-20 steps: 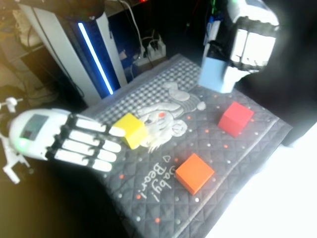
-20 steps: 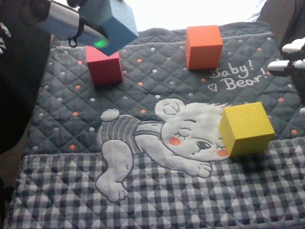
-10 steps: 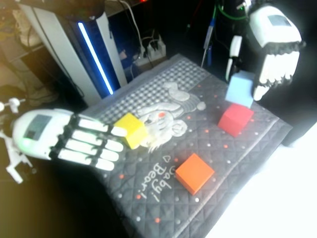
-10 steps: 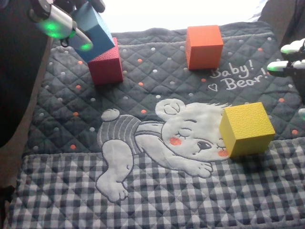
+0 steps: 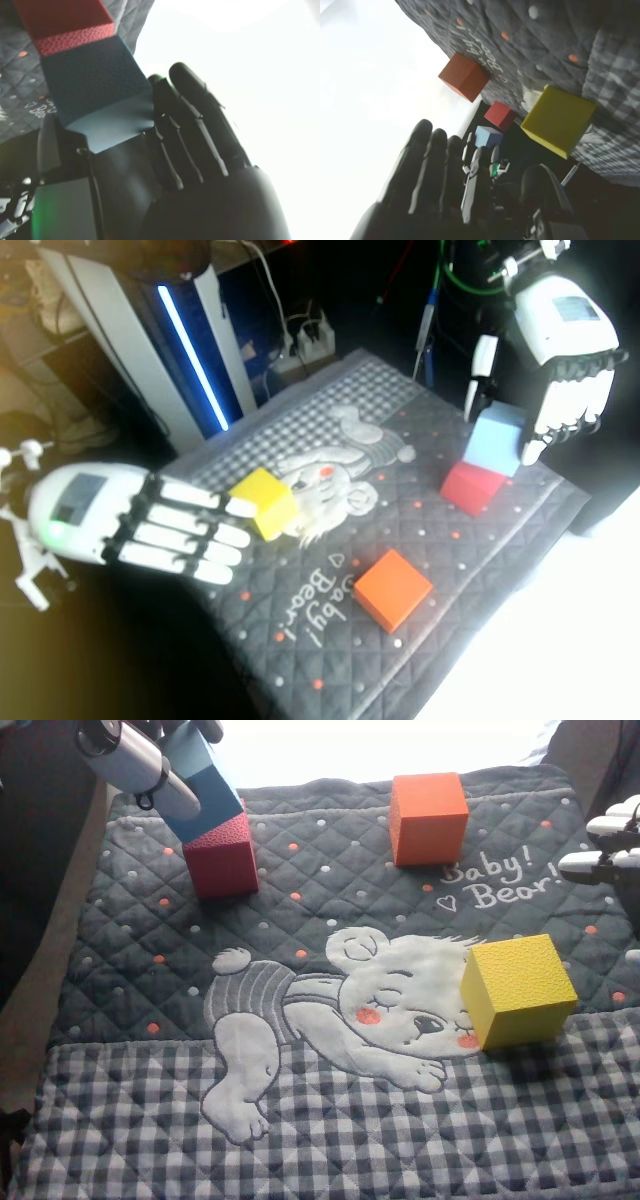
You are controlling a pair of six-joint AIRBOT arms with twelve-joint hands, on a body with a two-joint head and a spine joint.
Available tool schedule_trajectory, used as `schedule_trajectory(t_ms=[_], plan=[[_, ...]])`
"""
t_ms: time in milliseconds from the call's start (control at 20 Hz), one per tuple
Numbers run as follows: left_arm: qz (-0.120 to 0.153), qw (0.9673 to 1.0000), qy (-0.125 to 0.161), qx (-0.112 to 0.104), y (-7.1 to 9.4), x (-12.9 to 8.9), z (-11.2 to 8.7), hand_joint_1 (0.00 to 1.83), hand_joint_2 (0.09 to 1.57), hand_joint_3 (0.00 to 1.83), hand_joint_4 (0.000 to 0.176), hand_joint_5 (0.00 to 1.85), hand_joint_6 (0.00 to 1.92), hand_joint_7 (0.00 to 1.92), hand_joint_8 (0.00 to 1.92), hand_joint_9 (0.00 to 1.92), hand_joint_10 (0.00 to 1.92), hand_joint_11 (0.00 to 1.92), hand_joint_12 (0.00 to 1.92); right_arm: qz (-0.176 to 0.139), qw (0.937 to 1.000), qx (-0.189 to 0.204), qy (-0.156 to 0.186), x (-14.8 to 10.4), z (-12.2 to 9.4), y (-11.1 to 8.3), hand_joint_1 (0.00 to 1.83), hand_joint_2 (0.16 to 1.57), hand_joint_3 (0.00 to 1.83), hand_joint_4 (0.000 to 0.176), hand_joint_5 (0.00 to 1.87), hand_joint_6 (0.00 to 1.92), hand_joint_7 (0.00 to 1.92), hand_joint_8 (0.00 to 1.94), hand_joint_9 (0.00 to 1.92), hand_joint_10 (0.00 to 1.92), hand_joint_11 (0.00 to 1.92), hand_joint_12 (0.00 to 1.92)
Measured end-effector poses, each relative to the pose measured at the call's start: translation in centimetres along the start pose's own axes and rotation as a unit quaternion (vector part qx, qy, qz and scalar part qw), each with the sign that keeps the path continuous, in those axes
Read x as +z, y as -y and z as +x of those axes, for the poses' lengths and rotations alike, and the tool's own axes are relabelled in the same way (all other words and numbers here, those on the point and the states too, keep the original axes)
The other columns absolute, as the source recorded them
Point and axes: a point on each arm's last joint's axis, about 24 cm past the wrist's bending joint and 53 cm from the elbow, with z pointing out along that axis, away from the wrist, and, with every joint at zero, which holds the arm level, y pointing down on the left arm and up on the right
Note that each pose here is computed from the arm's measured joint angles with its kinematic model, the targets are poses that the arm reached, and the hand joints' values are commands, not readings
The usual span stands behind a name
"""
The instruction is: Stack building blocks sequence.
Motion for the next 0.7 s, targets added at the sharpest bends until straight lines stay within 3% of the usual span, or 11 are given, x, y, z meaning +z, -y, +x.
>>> schedule_trajectory(t_ms=[150,200,250,400,450,500,550,600,650,700], plan=[[-0.001,1.0000,-0.003,0.003,0.1,0.3,0.3,1.39,1.04,0.00,0.000,1.16,0.61,1.13,0.60,1.05,1.11,0.83,1.24,0.000,1.0000,0.000,0.000,0.0,0.0,0.0,0.56,1.29,0.00,0.120,0.39,0.00,0.29,0.00,0.29,0.01,0.22,0.20],[-0.001,1.0000,-0.005,0.006,0.2,0.4,0.4,1.31,1.05,0.00,0.000,1.21,0.35,1.10,0.96,1.07,1.10,0.91,1.47,-0.001,1.0000,0.000,0.000,0.0,0.0,0.0,0.50,1.30,0.00,0.133,0.37,0.00,0.27,0.00,0.27,0.00,0.21,0.19],[0.000,0.9999,-0.007,0.009,0.5,0.6,0.6,1.30,1.05,0.00,0.000,1.23,0.31,1.12,0.99,1.05,0.97,0.87,1.46,0.000,1.0000,0.000,0.000,0.0,0.0,0.0,0.50,1.29,0.00,0.137,0.37,0.00,0.27,0.00,0.27,0.00,0.20,0.19],[0.005,0.9997,-0.012,0.020,1.1,1.0,1.1,1.28,1.09,0.00,0.000,1.12,0.45,0.99,1.22,0.87,1.37,0.74,1.76,-0.001,1.0000,0.003,-0.001,0.1,0.3,0.0,0.53,1.30,0.00,0.146,0.36,0.00,0.27,0.00,0.24,0.00,0.16,0.18],[0.006,0.9996,-0.013,0.022,1.3,1.1,1.2,1.27,1.09,0.01,0.000,1.03,0.81,1.00,1.08,0.88,1.64,0.83,1.89,-0.002,1.0000,0.002,-0.003,0.1,0.4,0.0,0.51,1.30,0.00,0.143,0.36,0.00,0.26,0.00,0.24,0.00,0.16,0.19],[0.007,0.9996,-0.014,0.023,1.4,1.1,1.2,1.20,1.08,0.00,0.000,1.06,0.82,0.93,1.50,0.94,1.86,1.02,1.91,-0.001,1.0000,0.003,-0.003,0.1,0.4,0.0,0.53,1.30,0.00,0.134,0.37,0.00,0.27,0.00,0.24,0.00,0.17,0.20],[0.008,0.9996,-0.015,0.023,1.5,1.2,1.3,1.18,1.09,0.00,0.000,1.03,0.87,0.86,1.58,0.90,1.91,1.00,1.92,-0.001,1.0000,0.004,-0.001,0.1,0.4,0.0,0.55,1.30,0.00,0.130,0.37,0.00,0.28,0.00,0.25,0.00,0.18,0.21],[0.007,0.9996,-0.015,0.023,1.5,1.2,1.3,1.17,1.10,0.00,0.000,1.00,0.92,0.84,1.63,0.89,1.92,1.00,1.92,-0.001,1.0000,0.004,-0.001,0.1,0.3,0.0,0.49,1.30,0.00,0.144,0.36,0.00,0.27,0.00,0.25,0.00,0.18,0.21],[0.007,0.9996,-0.015,0.023,1.5,1.2,1.3,1.17,1.11,0.00,0.000,0.98,0.96,0.83,1.55,0.85,1.86,0.92,1.92,-0.001,1.0000,0.004,-0.001,0.1,0.3,0.0,0.48,1.30,0.00,0.146,0.37,0.00,0.28,0.00,0.25,0.00,0.17,0.21],[0.006,0.9996,-0.015,0.023,1.4,1.2,1.3,1.23,1.15,0.00,0.000,0.90,1.06,0.88,1.28,0.83,1.80,0.89,1.92,-0.001,1.0000,0.005,-0.001,0.1,0.3,0.0,0.48,1.30,0.00,0.146,0.37,0.00,0.28,0.00,0.25,0.00,0.17,0.21]])
